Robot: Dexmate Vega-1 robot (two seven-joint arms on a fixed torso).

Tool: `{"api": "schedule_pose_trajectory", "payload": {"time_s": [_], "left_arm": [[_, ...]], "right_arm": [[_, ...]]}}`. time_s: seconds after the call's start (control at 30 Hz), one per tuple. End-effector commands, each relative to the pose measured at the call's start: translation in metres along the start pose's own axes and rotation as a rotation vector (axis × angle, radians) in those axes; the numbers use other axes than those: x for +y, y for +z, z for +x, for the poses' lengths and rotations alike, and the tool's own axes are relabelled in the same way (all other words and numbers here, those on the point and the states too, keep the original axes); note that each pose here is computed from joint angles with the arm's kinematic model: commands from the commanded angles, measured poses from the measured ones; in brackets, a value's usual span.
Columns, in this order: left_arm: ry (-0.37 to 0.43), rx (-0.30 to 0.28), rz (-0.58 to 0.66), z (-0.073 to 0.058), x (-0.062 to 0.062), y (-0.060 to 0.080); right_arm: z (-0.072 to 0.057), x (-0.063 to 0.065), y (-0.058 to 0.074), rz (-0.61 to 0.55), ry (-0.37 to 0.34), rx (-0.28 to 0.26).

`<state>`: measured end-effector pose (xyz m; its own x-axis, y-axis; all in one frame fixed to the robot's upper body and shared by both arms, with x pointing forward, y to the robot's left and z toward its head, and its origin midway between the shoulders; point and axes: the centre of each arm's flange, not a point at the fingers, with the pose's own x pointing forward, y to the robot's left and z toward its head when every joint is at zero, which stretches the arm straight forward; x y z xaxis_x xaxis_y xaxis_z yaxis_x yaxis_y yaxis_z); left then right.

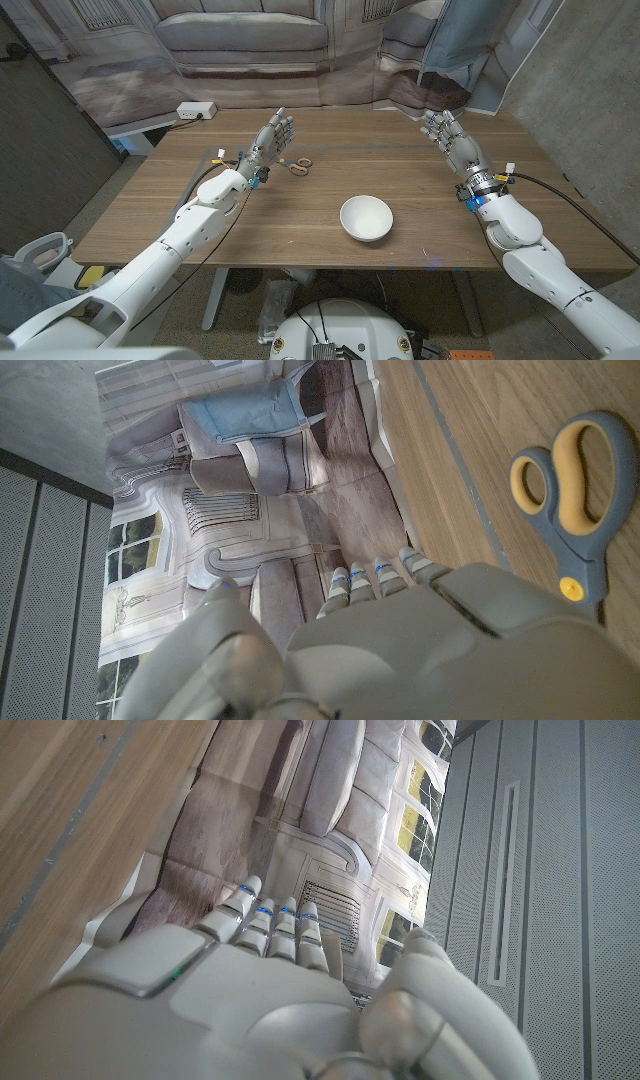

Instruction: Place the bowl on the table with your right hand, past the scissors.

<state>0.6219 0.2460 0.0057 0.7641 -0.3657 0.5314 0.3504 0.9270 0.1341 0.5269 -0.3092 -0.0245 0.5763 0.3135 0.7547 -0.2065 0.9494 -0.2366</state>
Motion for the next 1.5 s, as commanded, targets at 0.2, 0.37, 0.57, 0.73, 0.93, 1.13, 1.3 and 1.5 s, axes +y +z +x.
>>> {"api": "schedule_pose_trajectory", "payload": {"time_s": [0.2,0.37,0.57,0.73,0.93,1.13,1.3,1.5], "left_arm": [[0.004,-0.004,-0.008,-0.005,-0.003,-0.002],[-0.001,0.003,-0.005,-0.004,-0.006,-0.004],[-0.005,0.0,0.005,-0.003,-0.008,0.0],[-0.007,-0.01,0.007,-0.003,-0.009,0.003],[-0.004,-0.005,0.01,-0.003,-0.011,0.004],[-0.003,-0.002,0.014,-0.002,-0.013,0.004],[-0.001,0.004,0.012,-0.002,-0.013,0.003],[0.001,0.007,0.007,-0.003,-0.013,0.0]], "right_arm": [[-0.01,0.008,0.01,-0.015,0.033,-0.03],[-0.014,0.009,0.012,-0.019,0.042,-0.039],[-0.019,0.008,0.014,-0.024,0.038,-0.042],[-0.021,0.01,0.017,-0.036,0.047,-0.045],[-0.025,0.01,0.018,-0.046,0.052,-0.063],[-0.028,0.01,0.018,-0.04,0.063,-0.077],[-0.031,0.012,0.02,-0.045,0.074,-0.089],[-0.035,0.014,0.022,-0.055,0.082,-0.095]]}}
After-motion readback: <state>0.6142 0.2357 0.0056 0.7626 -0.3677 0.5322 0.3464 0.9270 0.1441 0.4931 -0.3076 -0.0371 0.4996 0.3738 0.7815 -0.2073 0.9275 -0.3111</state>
